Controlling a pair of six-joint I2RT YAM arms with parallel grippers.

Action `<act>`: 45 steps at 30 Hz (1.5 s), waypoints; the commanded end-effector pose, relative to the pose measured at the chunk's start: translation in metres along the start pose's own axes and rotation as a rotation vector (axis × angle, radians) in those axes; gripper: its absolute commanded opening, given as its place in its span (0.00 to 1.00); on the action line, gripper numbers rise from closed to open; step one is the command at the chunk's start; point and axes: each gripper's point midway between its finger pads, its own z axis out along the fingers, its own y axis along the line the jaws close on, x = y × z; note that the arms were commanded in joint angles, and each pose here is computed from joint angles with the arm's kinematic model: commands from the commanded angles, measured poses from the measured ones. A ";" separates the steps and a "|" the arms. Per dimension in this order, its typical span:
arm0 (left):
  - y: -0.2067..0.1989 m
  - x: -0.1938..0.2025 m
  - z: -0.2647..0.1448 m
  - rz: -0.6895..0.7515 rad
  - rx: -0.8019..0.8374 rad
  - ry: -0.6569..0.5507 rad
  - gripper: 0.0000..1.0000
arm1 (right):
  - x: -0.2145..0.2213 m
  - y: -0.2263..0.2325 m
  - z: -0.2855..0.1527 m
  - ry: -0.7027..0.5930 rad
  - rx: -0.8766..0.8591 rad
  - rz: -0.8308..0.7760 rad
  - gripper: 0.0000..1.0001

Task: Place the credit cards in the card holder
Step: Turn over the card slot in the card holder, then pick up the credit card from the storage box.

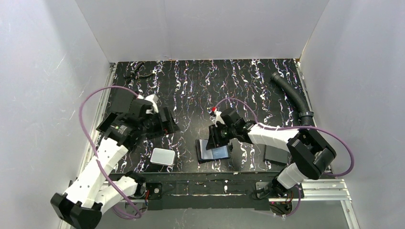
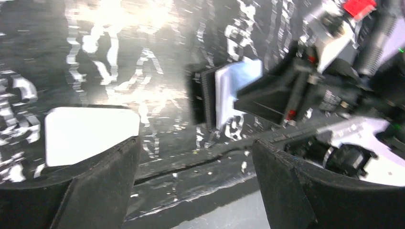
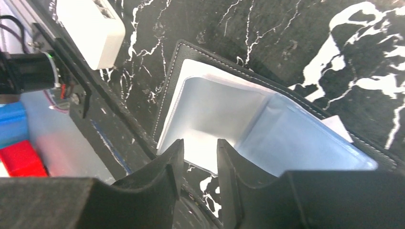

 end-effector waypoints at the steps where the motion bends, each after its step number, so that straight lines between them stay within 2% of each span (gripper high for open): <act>1: 0.065 -0.016 -0.045 0.037 -0.276 -0.053 0.86 | -0.017 0.004 -0.019 -0.006 0.063 -0.107 0.41; 3: 0.100 -0.027 -0.064 0.067 -0.446 -0.045 0.86 | -0.024 0.007 -0.024 -0.006 0.076 -0.142 0.41; 5: 0.145 -0.047 -0.094 0.177 -0.737 -0.019 0.87 | -0.028 0.017 -0.028 -0.008 0.038 -0.170 0.41; 7: 0.174 -0.072 -0.091 0.475 -0.831 -0.090 0.88 | -0.026 0.037 -0.026 -0.003 -0.082 -0.172 0.41; 8: 0.194 -0.086 -0.094 0.489 -0.927 -0.097 0.91 | -0.025 0.046 -0.027 -0.005 -0.132 -0.179 0.41; 9: 0.199 -0.097 -0.094 0.481 -0.945 -0.127 0.95 | -0.025 0.049 -0.028 -0.007 -0.148 -0.188 0.41; 10: 0.192 -0.106 -0.085 0.513 -0.866 -0.170 0.98 | -0.028 0.056 -0.034 -0.011 -0.172 -0.214 0.41; 11: 0.189 -0.107 -0.078 0.484 -0.785 -0.128 0.98 | -0.030 0.062 -0.040 -0.014 -0.179 -0.244 0.41; 14: 0.181 -0.098 -0.028 0.530 -0.518 0.059 0.98 | -0.030 0.070 -0.054 -0.038 -0.203 -0.303 0.41; 15: 0.196 -0.090 -0.013 0.475 -0.480 0.125 0.96 | -0.023 0.077 -0.053 -0.013 -0.218 -0.324 0.40; 17: 0.203 -0.092 -0.006 0.375 -0.402 0.155 0.90 | -0.006 0.097 -0.052 0.013 -0.216 -0.432 0.40; 24: 0.227 -0.083 -0.010 0.318 -0.456 0.200 0.91 | 0.011 0.107 -0.048 0.028 -0.200 -0.497 0.40; 34: 0.233 -0.073 0.009 0.242 -0.385 0.304 0.93 | 0.009 0.103 -0.050 0.002 -0.168 -0.499 0.41; 39: 0.244 -0.062 0.016 0.209 -0.407 0.328 0.93 | 0.005 0.099 -0.049 -0.013 -0.145 -0.493 0.46; 41: 0.249 -0.060 0.019 0.200 -0.417 0.333 0.94 | 0.004 0.096 -0.047 -0.020 -0.131 -0.481 0.53; 45: 0.252 -0.057 0.025 0.190 -0.413 0.337 0.94 | 0.002 0.093 -0.046 -0.021 -0.125 -0.472 0.58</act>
